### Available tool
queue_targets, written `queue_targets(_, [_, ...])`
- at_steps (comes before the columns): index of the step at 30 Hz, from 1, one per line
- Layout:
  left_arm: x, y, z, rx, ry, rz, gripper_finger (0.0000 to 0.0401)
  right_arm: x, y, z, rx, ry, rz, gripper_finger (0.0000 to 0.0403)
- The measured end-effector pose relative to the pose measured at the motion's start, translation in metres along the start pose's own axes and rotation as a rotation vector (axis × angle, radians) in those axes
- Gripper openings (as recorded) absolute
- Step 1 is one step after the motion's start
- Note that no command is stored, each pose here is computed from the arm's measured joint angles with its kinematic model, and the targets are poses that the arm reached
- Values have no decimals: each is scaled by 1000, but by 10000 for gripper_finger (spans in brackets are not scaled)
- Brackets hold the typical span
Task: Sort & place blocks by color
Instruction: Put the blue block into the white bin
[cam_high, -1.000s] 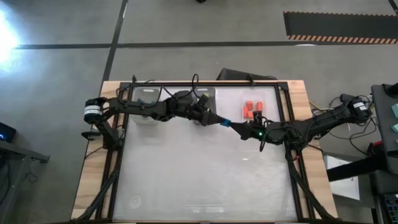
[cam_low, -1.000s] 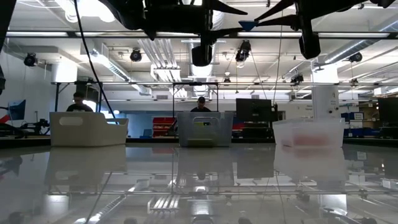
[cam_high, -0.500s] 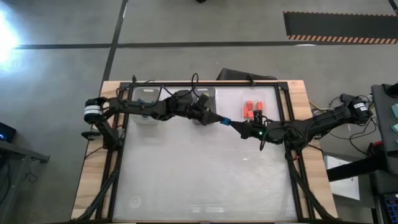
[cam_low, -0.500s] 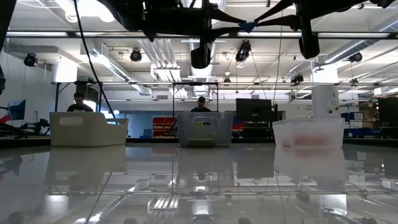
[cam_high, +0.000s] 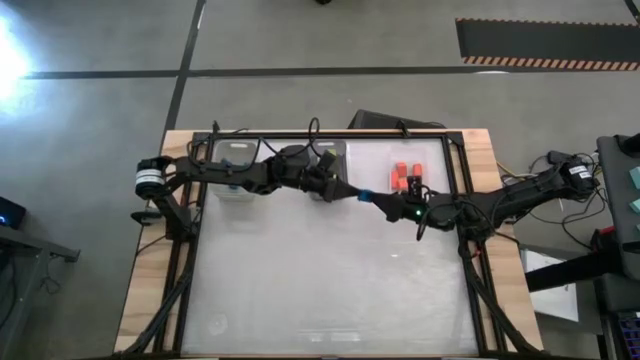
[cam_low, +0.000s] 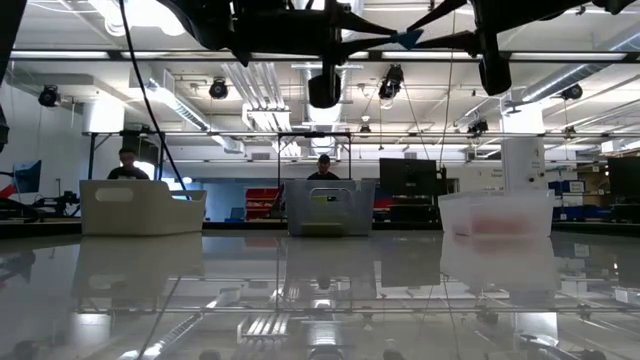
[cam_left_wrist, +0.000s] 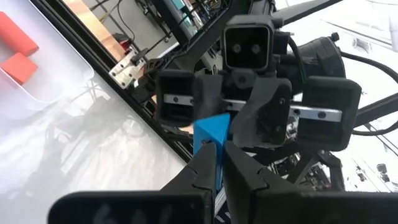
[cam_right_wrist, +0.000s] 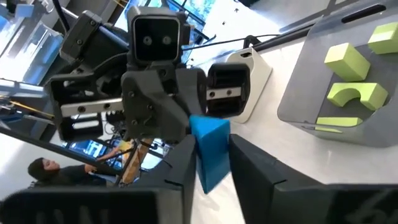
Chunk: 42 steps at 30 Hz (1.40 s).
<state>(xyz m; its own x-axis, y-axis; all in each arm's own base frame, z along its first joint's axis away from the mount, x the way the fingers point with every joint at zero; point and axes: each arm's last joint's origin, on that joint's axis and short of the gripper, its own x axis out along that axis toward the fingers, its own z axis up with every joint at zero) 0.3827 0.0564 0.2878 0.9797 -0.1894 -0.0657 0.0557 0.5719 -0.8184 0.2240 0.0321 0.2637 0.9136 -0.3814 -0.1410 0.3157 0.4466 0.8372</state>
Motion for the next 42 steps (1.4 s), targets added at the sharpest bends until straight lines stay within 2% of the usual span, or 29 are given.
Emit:
queue_targets(5, [0,0,0,1,8,-7,2,1,-1,1,1,-9,-5,116])
queue_targets(8, [0,0,0,1,6,-8,2,1,-1,1,5,-11,-8,127])
queue_targets(10, [0,0,1,1,3,-5,2,2,-1,2,12,-13,-9,114])
queue_targets(15, [-1,1,2,-1,-3,2,2,1,-1,3,-26,-16,-8,37])
queue_targets(17, [-1,1,3,-1,-6,3,2,1,-1,3,-28,-25,-9,21])
queue_targets(30, [-15,-5,20,28,-63,-12,1,-1,6,11,-42,-53,53,10])
queue_targets(42, [-22,-12,25,51,-81,-21,0,0,9,16,-53,-94,86,9])
